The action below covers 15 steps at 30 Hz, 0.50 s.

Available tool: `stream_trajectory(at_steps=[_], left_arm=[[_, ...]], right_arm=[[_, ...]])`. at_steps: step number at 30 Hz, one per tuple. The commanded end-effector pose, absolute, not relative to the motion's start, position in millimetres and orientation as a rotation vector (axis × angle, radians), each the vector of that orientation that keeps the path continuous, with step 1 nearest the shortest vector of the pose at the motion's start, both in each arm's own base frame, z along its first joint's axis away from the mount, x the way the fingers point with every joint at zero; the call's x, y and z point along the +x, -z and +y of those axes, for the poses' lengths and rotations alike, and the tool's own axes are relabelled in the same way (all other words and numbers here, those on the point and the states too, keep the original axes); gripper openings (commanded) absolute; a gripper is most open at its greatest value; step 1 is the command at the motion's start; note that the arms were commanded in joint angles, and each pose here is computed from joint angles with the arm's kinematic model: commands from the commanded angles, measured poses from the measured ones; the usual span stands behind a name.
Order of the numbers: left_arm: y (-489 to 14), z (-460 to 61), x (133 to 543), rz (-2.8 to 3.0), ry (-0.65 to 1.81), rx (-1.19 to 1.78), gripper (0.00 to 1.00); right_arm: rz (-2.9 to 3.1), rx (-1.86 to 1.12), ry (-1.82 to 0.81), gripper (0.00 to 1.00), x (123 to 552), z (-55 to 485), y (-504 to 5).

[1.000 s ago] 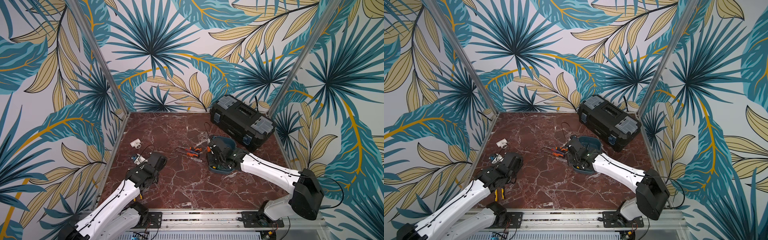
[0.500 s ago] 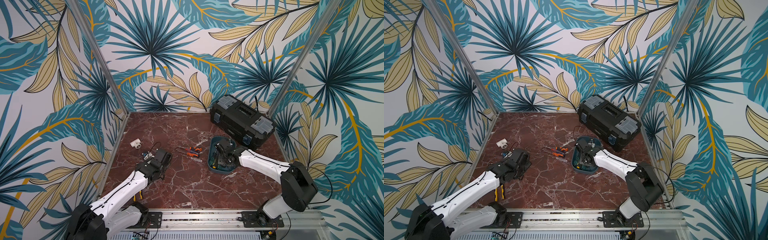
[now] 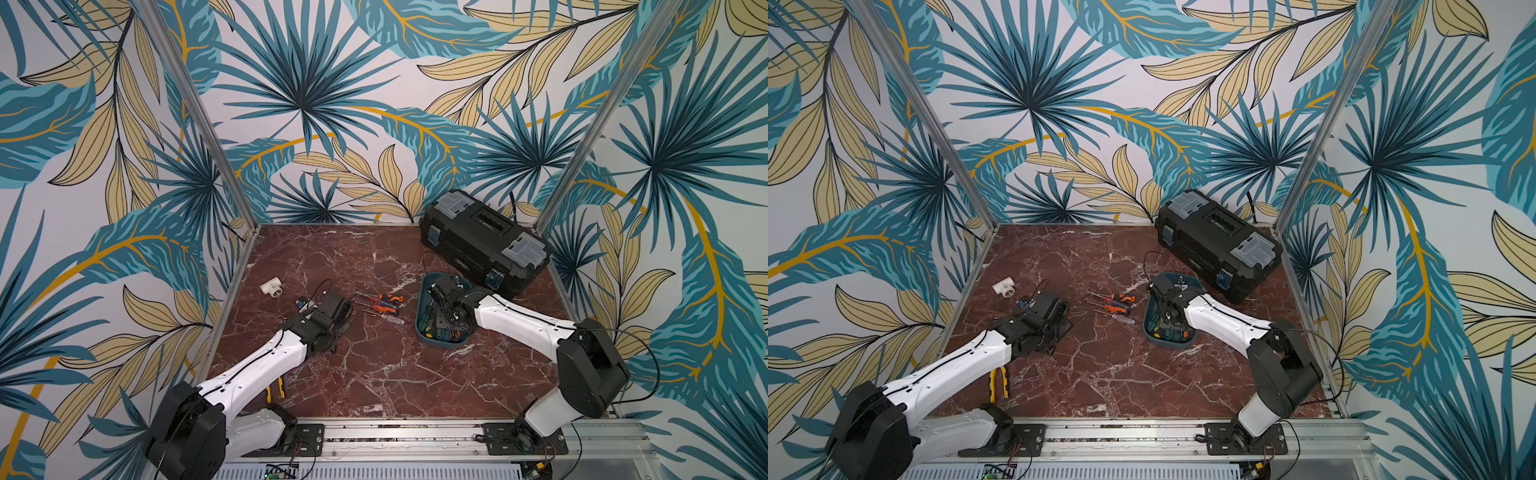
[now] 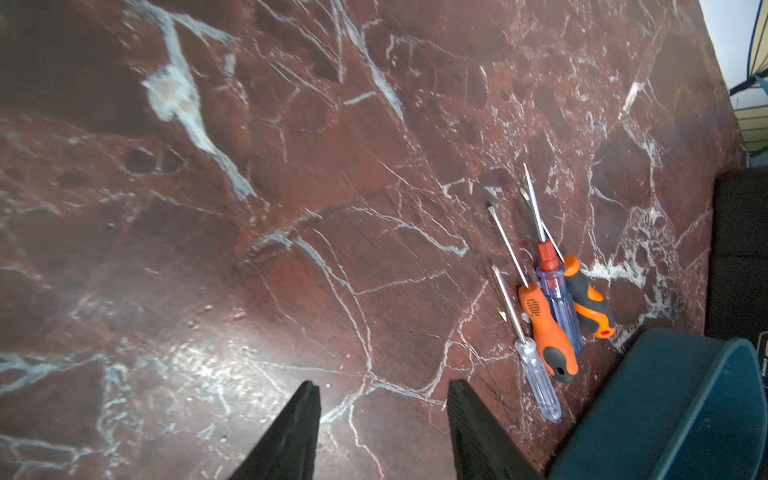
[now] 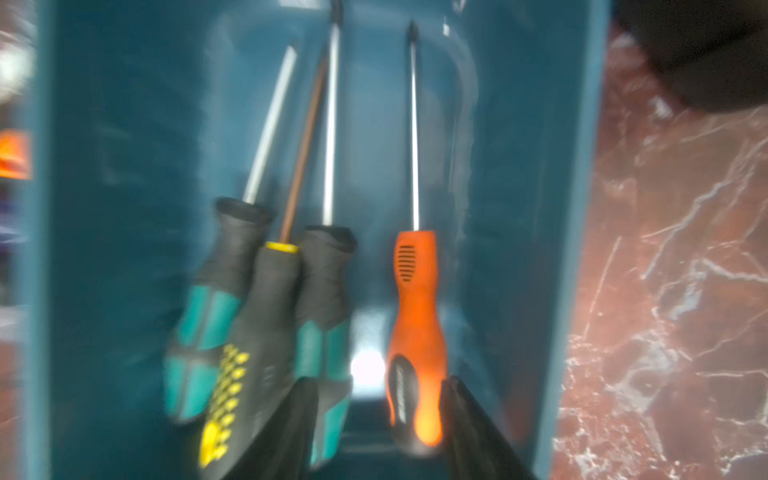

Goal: Put the screwdriver on the desktop into the storage box
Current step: Place the screwdriver in the storage box, then pick up the screwdriver from the center of the board.

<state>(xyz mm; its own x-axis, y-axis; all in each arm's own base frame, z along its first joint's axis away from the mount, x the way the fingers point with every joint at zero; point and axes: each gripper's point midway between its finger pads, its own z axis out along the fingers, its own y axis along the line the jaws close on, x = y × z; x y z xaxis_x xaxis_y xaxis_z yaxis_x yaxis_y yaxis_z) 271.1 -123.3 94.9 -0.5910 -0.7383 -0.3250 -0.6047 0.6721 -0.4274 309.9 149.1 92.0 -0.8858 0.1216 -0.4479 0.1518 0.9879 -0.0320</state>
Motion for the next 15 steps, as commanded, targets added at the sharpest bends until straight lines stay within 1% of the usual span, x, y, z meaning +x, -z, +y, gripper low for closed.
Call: stream_trajectory(at_steps=[1,4,7,9,15], left_arm=[[-111,-179,290,2.416,0.557,-0.958,0.54],[-108,-229,296,2.471,0.627,-0.874,0.55],[-106,-263,302,2.516,0.633,-0.810,0.58],[-103,-274,306,2.532,0.607,-0.803,0.59],[-87,-285,323,2.558,0.486,-0.878,0.59]], right_arm=[[2.556,0.176,0.049,0.53,317,145,-137],[2.488,0.178,0.025,0.53,319,142,-156],[2.469,0.193,0.021,0.53,316,138,-160],[2.472,0.205,0.015,0.53,312,135,-157],[2.461,0.248,-0.010,0.53,298,126,-156]])
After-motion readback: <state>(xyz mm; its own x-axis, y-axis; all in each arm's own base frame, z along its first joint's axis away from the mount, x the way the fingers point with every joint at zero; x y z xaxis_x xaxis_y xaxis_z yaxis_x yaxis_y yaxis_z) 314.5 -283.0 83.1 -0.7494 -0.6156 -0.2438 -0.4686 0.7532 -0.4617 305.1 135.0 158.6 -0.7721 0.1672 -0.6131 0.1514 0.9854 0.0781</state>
